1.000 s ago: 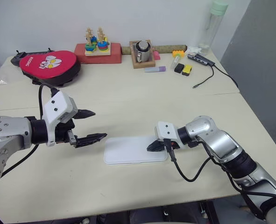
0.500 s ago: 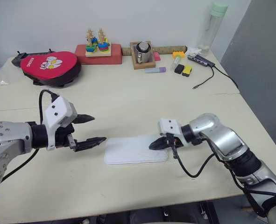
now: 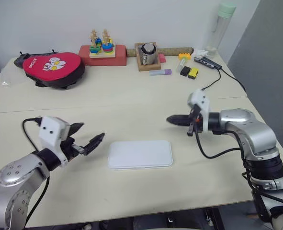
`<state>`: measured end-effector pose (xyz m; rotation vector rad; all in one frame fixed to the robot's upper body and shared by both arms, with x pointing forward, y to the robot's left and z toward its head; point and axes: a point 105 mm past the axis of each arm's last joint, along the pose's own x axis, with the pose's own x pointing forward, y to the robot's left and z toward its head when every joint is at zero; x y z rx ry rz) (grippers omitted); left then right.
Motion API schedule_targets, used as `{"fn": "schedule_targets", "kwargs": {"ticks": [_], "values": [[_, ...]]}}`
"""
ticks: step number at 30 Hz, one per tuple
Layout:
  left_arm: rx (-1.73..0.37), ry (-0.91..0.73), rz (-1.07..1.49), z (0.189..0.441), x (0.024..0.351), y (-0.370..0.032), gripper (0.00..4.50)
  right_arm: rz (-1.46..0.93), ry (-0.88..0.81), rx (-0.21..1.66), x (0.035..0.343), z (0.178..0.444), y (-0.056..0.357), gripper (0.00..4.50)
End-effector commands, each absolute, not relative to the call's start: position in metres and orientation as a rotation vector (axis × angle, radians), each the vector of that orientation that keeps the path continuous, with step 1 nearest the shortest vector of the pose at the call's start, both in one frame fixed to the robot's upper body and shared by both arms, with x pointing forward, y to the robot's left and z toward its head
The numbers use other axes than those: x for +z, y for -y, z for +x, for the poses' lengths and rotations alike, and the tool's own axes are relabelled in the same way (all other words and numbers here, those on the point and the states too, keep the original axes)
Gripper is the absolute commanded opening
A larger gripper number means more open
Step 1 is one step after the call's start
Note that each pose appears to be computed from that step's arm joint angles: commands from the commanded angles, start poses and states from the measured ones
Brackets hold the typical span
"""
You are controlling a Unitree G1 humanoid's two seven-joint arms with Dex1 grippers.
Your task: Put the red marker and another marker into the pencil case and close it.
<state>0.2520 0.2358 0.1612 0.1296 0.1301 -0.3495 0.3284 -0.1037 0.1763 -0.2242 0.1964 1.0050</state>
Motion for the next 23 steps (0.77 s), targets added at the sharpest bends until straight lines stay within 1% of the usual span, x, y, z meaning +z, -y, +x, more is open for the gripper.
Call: {"fn": "schedule_targets", "kwargs": {"ticks": [1,4,6,9,12,14,19,23], "values": [[-0.128,-0.040,0.106,0.249,0.162,-0.255,4.50,-0.200,-0.195,0.837,0.165,0.330,0.128,0.02],[-0.048,-0.011,0.072,0.244,0.155,-0.255,4.50,-0.202,-0.171,0.738,0.156,0.329,0.142,0.02],[-0.022,-0.033,0.051,0.241,0.146,-0.254,4.50,-0.137,-0.159,0.686,0.157,0.328,0.144,0.02],[0.029,-0.080,0.037,0.233,0.129,-0.256,4.50,-0.105,-0.118,0.627,0.148,0.319,0.141,0.02],[0.087,-0.081,0.034,0.229,0.126,-0.265,4.50,-0.055,-0.122,0.582,0.135,0.307,0.138,0.02],[0.110,-0.071,0.076,0.227,0.125,-0.271,4.50,-0.030,-0.106,0.510,0.130,0.305,0.144,0.02],[0.126,-0.091,0.044,0.220,0.116,-0.275,4.50,-0.134,-0.111,0.371,0.108,0.309,0.168,0.02],[0.133,-0.094,0.057,0.219,0.110,-0.277,4.50,-0.131,-0.123,0.345,0.100,0.311,0.172,0.02]]}}
